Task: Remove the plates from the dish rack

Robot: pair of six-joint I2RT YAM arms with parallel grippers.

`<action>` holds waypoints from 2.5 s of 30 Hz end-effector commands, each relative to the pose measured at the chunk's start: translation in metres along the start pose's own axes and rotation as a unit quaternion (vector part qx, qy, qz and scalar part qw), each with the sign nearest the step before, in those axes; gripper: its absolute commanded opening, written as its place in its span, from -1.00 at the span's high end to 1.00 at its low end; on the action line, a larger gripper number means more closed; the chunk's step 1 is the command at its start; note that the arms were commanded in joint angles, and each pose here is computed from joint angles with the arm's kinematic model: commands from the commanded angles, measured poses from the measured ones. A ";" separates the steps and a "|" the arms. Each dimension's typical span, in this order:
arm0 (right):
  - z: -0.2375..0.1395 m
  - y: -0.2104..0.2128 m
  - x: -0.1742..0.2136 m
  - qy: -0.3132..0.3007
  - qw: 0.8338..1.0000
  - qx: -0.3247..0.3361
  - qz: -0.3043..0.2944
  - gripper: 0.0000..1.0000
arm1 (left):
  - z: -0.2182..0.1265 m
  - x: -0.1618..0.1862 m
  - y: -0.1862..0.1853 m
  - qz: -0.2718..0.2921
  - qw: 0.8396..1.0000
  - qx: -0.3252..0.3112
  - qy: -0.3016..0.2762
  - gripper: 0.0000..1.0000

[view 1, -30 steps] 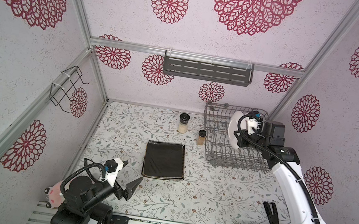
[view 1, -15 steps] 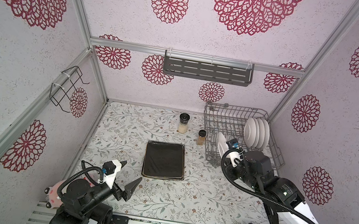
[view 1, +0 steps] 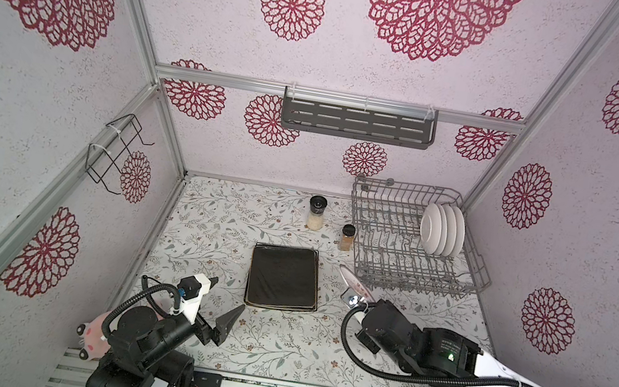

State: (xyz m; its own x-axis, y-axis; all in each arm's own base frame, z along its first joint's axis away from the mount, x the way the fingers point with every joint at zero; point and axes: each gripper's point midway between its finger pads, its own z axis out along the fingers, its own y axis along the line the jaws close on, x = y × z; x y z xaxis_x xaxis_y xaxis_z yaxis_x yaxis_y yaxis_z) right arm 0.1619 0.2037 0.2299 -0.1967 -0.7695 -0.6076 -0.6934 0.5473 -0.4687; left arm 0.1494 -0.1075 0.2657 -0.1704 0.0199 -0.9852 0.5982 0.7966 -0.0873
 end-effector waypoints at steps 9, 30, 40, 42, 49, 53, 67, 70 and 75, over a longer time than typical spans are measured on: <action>0.014 0.042 0.017 0.053 0.975 0.059 -0.207 1.00 | 0.005 0.004 0.000 0.011 1.000 0.006 0.009 -0.95; 0.034 0.118 0.057 0.152 0.891 0.073 -0.422 1.00 | 0.006 0.004 -0.002 0.012 1.000 0.013 0.008 -0.94; 0.047 0.126 0.102 0.153 0.878 0.022 -0.452 1.00 | 0.005 0.004 -0.002 0.013 1.000 0.012 0.005 -0.95; 0.049 0.124 0.103 0.153 0.883 0.019 -0.444 1.00 | 0.005 0.004 -0.002 0.014 1.000 0.012 0.006 -0.94; 0.051 0.126 0.116 0.169 0.882 -0.012 -0.439 0.85 | 0.006 0.005 -0.002 0.012 1.000 0.013 0.010 -0.95; 0.051 0.130 0.124 0.179 0.878 -0.033 -0.442 0.65 | 0.006 0.005 -0.002 0.012 1.000 0.014 0.010 -0.95; 0.051 0.135 0.137 0.201 0.871 -0.065 -0.444 0.16 | 0.007 0.006 -0.003 0.011 1.000 0.016 0.009 -0.95; 0.052 0.135 0.139 0.207 0.869 -0.067 -0.444 0.09 | 0.007 0.006 -0.002 0.011 1.000 0.015 0.010 -0.94; 0.054 0.132 0.141 0.217 0.870 -0.070 -0.437 -0.03 | 0.007 0.006 -0.003 0.011 1.000 0.016 0.010 -0.95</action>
State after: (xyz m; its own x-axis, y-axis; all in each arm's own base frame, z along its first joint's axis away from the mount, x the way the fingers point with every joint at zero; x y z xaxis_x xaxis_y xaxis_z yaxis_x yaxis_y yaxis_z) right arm 0.0781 0.1903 0.0464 0.2340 -0.9434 0.2348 -0.7744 -0.3269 -0.5417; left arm 0.1514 -0.1096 0.2597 -0.1889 0.0256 -0.9817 0.6040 0.7913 -0.0956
